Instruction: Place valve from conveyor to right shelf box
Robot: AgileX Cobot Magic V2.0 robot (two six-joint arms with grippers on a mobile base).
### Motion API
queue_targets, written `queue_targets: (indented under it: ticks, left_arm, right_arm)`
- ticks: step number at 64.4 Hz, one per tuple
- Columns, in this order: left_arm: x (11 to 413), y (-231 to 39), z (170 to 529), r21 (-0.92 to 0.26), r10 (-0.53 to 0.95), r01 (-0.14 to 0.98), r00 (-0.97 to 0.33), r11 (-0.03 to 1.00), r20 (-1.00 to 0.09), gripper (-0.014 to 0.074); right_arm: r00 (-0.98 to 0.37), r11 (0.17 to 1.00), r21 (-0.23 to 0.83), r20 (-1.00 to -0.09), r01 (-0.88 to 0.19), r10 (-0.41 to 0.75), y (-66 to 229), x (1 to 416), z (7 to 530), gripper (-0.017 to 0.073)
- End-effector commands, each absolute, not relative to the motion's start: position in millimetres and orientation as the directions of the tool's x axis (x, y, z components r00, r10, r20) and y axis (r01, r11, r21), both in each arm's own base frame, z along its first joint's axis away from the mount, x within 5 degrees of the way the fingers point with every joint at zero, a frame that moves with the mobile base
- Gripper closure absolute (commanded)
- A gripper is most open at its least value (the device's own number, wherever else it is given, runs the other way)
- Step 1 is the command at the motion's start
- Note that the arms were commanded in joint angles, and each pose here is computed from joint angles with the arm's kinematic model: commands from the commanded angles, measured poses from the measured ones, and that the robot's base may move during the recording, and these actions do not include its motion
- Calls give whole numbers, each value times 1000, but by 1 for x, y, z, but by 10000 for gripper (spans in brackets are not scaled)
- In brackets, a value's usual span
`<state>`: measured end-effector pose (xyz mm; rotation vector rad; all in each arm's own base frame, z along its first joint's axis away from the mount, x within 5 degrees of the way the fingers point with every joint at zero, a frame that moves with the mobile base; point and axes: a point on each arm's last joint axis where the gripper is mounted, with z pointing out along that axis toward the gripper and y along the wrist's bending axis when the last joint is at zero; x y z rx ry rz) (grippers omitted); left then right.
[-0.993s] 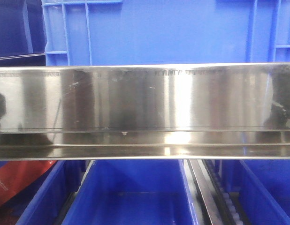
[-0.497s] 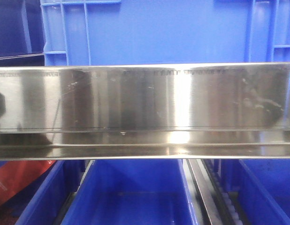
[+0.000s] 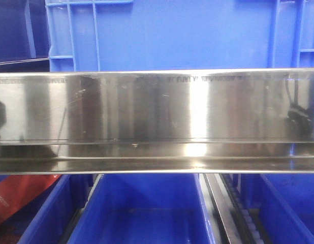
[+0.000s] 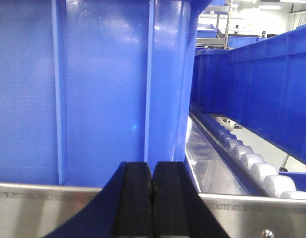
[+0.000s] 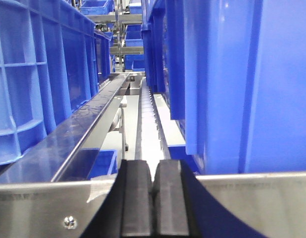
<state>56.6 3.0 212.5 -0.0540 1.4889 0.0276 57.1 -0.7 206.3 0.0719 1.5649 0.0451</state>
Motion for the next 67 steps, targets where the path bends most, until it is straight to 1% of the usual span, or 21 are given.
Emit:
queue_targets:
  ticks: [1,67]
  left_arm:
    - [56,3,215,-25,-19,-55,107,998,-994,704]
    - [56,3,215,-25,-19,-55,107,998,-994,704]
  right_arm:
    - [39,998,64,-997,21,63,-1,56,209,722]
    - [39,998,64,-997,21,63,-1,56,209,722]
